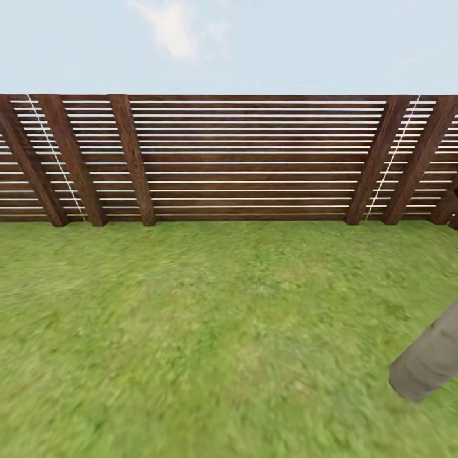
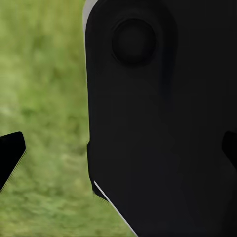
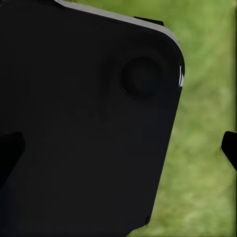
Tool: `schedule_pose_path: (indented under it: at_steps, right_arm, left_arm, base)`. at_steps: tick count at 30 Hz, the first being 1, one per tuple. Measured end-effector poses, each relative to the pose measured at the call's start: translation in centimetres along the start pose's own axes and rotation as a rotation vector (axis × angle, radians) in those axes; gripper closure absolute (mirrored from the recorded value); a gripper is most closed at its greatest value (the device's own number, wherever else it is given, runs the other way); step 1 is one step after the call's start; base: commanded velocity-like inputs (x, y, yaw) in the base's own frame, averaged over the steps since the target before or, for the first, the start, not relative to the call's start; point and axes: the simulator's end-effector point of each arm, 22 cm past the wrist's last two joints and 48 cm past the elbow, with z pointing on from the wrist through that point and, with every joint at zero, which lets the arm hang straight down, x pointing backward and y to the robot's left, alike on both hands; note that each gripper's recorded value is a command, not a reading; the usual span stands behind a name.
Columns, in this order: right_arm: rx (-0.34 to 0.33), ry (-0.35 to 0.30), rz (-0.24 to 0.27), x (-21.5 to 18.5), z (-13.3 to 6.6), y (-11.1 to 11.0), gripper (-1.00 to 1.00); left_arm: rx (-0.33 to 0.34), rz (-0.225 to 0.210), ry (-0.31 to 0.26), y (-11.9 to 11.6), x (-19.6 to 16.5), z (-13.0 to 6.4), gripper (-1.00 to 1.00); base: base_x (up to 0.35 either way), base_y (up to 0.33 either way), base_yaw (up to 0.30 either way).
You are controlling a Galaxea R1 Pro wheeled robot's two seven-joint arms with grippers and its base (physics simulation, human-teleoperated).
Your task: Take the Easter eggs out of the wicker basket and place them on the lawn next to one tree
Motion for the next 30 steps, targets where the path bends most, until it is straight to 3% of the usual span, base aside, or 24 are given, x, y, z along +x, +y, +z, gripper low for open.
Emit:
schedule_pose_path:
  at_steps: [30]
  right_arm:
    - [0.000,0.001,0.008,0.08,-0.01,0.03,-1.00]
  left_arm:
    - [0.002,0.002,0.000,-0.12,0.00,0.00,-1.00]
  base:
    - [0.322,0.000,0.000]
